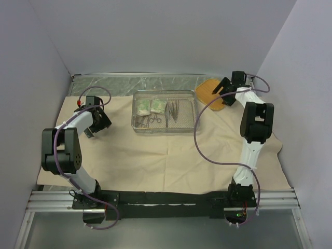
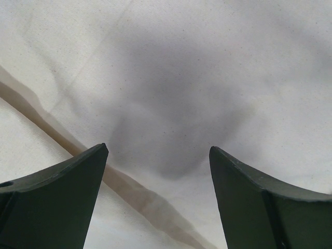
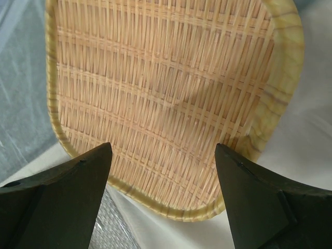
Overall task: Open and lay out the surgical kit
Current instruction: Move the distractor from the surgical kit.
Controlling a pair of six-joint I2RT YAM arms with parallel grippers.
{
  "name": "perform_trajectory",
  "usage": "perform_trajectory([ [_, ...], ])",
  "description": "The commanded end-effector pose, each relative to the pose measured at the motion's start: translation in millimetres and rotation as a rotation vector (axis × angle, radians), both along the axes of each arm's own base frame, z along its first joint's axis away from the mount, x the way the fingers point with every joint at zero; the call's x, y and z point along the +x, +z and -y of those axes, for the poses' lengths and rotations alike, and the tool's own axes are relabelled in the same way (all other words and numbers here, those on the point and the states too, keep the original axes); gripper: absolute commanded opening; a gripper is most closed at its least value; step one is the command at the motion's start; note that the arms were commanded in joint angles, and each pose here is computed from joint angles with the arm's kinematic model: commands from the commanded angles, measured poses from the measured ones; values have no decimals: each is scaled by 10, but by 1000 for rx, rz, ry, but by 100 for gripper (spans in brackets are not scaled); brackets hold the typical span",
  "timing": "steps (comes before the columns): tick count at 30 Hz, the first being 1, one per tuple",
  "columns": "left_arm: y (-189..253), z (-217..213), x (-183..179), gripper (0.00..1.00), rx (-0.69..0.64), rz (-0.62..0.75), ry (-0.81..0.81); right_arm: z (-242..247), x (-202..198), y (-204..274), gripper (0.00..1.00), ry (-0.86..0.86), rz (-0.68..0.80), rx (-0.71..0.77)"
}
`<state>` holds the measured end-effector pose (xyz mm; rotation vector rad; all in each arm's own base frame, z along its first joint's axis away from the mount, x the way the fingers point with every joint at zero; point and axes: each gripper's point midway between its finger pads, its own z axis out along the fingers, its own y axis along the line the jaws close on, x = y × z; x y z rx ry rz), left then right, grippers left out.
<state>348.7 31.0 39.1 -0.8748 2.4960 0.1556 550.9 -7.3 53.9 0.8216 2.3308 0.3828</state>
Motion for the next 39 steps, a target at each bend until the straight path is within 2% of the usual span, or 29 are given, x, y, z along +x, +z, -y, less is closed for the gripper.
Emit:
perform_trajectory([
  [1,6,34,55,87,-5,16,-25,498,-710,-126,89,-143,-192,-65],
  [9,28,44,99,87,-7,23,-37,933,-1304,-140,90,-264,-268,-127],
  [12,55,40,112,87,-5,32,-37,922,-1253,48,90,-235,-211,-149],
  [13,56,40,115,87,-5,33,-37,887,-1154,179,90,-214,-149,-148],
  [18,82,42,124,87,-5,40,-39,437,-816,515,90,-70,2,-110],
  [26,126,37,136,87,-3,54,-37,23,-773,146,90,17,-61,-13],
  [32,130,43,134,87,-3,55,-37,58,-1223,-207,90,-14,-204,-11],
  [39,122,32,142,87,-2,44,-33,155,-1870,-335,90,-79,-322,-38],
])
